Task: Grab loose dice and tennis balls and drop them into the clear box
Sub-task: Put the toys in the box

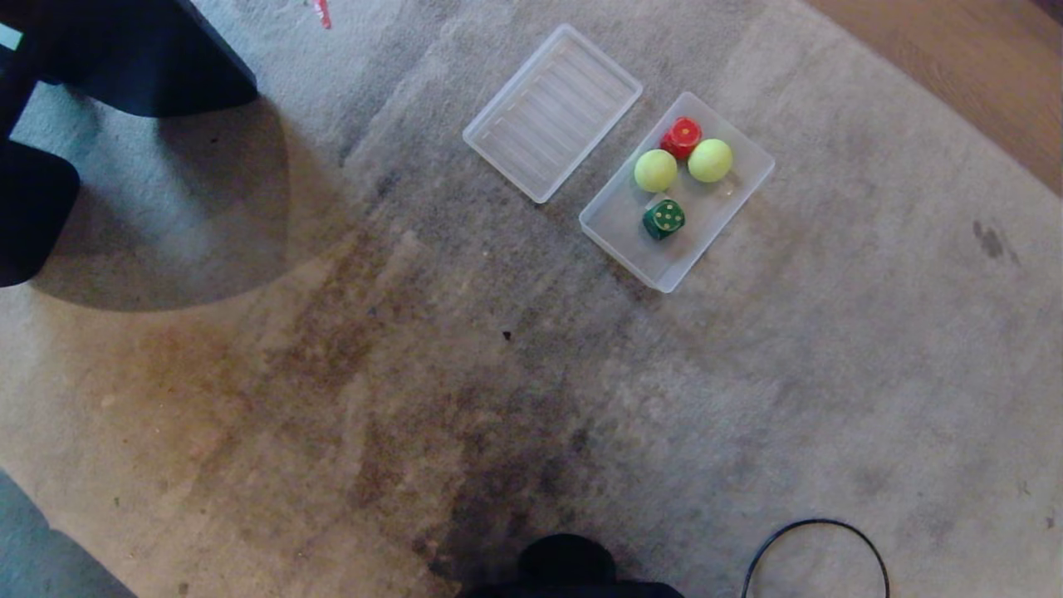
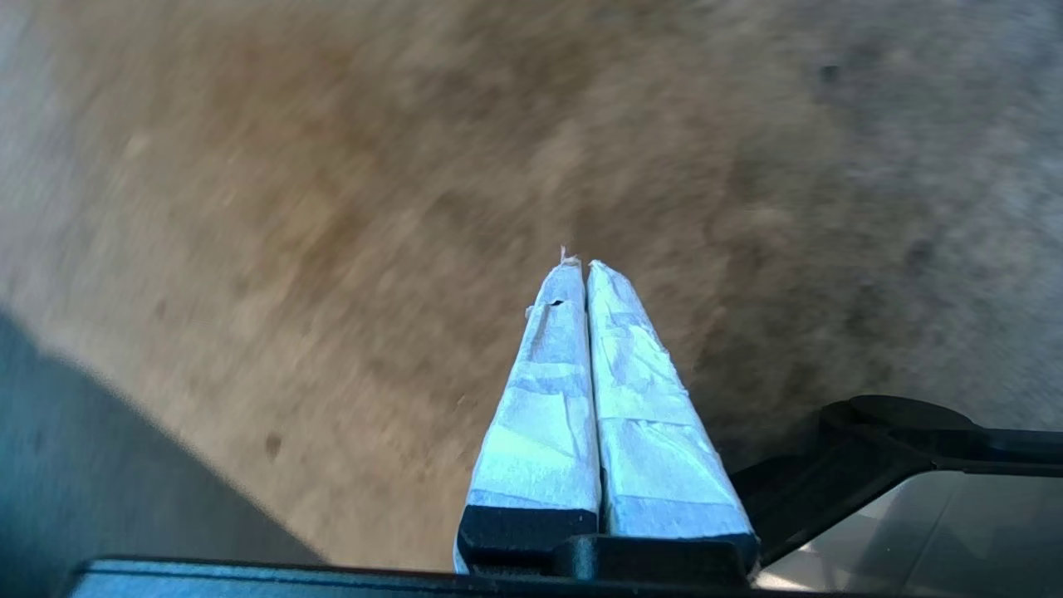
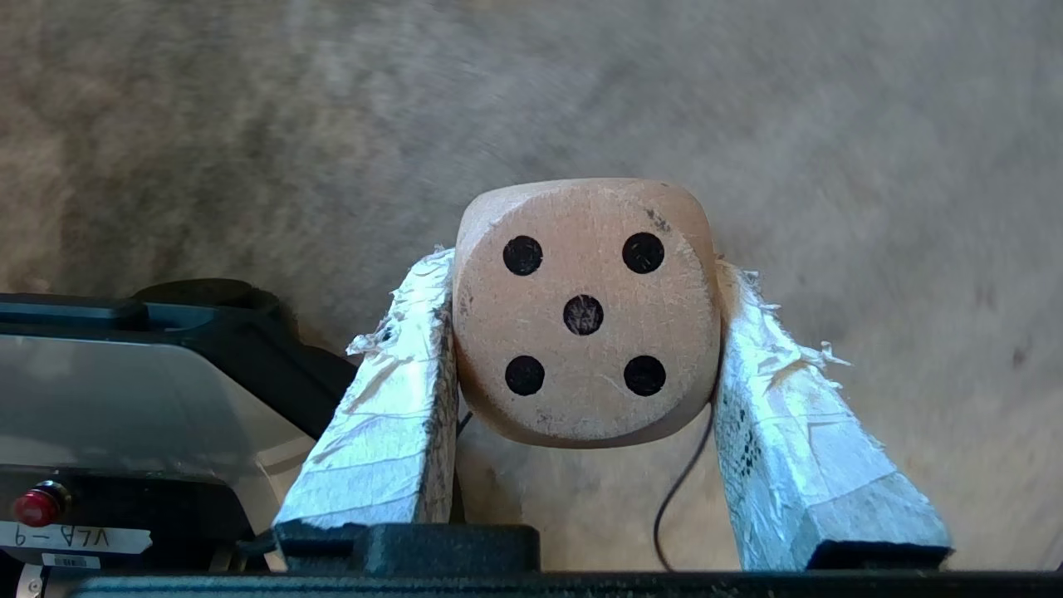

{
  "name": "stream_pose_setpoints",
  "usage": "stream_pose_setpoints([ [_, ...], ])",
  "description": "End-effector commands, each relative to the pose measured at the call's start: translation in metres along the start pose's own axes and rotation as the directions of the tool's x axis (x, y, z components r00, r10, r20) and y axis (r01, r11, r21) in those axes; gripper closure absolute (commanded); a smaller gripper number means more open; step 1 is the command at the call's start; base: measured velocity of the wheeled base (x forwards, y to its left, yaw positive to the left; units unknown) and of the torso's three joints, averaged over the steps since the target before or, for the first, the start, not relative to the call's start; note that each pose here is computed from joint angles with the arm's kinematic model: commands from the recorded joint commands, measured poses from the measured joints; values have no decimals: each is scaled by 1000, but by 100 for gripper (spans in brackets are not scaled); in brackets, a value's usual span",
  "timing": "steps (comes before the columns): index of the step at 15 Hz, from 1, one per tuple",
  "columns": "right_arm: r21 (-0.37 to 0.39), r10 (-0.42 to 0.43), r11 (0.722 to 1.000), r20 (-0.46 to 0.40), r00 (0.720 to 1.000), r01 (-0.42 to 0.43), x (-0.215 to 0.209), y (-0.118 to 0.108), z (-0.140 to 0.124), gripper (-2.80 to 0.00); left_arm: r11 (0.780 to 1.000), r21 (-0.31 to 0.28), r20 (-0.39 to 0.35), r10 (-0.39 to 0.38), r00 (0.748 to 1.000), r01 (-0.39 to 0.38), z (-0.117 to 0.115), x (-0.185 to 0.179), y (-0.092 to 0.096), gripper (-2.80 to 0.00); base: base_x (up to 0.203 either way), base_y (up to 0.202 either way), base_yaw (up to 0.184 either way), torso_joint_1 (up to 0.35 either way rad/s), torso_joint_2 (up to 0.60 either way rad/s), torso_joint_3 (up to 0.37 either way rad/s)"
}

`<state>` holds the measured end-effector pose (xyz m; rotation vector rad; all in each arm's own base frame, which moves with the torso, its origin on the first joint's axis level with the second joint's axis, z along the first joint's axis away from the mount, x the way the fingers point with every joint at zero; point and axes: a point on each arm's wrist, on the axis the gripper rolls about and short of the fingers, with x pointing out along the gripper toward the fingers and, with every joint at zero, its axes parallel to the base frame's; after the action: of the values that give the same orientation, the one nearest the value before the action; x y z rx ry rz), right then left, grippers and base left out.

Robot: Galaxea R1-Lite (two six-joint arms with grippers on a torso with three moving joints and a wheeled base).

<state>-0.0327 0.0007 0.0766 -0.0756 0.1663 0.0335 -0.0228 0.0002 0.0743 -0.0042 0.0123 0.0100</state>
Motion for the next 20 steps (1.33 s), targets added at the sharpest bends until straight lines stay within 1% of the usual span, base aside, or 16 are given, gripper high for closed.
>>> stream_pose_setpoints([
  [1, 0, 1, 1000, -3, 1000, -1, 0, 0, 0, 0, 1000, 0, 0, 1, 1000, -1, 0, 0, 0, 0, 6, 5, -67, -2, 2, 3],
  [15, 0, -1, 1000, -4, 1000, 1, 0, 0, 0, 0, 1000, 1, 0, -1, 1000, 1, 0, 0, 0, 0, 0, 0, 0, 0, 0, 0],
  [20, 2, 1, 1000, -3, 1000, -1, 0, 0, 0, 0, 1000, -2, 3, 1, 1000, -1, 0, 0, 0, 0, 160, 0, -1, 1, 2, 4],
])
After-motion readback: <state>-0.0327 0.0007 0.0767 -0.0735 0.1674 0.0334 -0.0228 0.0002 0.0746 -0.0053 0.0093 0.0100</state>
